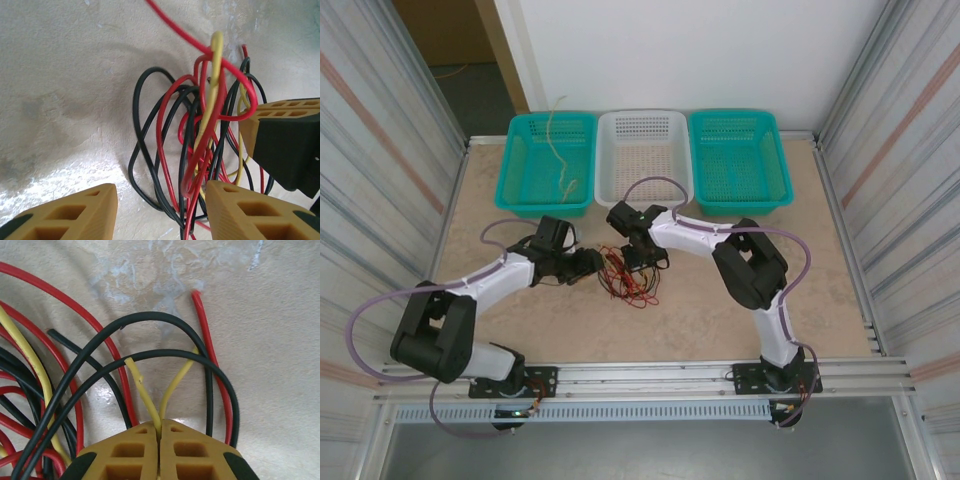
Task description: Untangle the cables
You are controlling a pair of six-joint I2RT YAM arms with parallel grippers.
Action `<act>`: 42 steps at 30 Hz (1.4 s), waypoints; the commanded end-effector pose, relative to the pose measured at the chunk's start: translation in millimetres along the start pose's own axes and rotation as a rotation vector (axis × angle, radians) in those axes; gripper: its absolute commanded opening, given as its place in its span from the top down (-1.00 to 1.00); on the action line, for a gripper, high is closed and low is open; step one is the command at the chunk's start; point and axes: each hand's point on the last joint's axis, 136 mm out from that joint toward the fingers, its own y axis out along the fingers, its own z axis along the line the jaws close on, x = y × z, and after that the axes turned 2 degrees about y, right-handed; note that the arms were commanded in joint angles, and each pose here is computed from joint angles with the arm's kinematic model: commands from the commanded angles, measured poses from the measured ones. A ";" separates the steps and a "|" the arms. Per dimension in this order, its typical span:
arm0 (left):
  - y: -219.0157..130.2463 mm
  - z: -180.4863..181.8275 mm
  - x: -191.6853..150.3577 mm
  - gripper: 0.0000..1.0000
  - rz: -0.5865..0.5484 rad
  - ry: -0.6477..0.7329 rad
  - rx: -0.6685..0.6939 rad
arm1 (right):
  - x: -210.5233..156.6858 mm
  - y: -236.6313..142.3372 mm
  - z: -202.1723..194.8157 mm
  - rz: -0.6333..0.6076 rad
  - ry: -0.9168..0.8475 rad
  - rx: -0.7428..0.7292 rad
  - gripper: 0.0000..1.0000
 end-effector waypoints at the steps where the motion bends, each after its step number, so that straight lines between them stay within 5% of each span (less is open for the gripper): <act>1: 3.0 -1.1 -0.4 0.02 0.013 -0.012 -0.015 | 11.4 -32.5 -2.9 -0.093 0.018 0.002 0.91; 13: 7.1 -8.4 2.4 0.17 0.012 -0.018 -0.058 | 11.0 -100.1 -8.9 -0.245 0.081 0.047 0.96; 16: 6.2 -10.0 2.8 0.21 0.009 -0.019 -0.066 | 8.8 -107.1 -12.7 -0.255 0.102 0.059 0.77; 20: 5.0 -13.1 2.5 0.23 0.008 -0.015 -0.082 | 6.7 -113.0 -22.9 -0.259 0.121 0.020 0.15; 30: 2.6 -11.2 2.9 0.30 0.004 -0.017 -0.071 | -22.0 -127.9 30.7 -0.244 0.016 0.178 -0.12; 42: 10.1 0.4 -0.8 0.41 0.012 -0.020 -0.038 | -13.8 -76.5 43.1 -0.132 0.185 0.189 0.37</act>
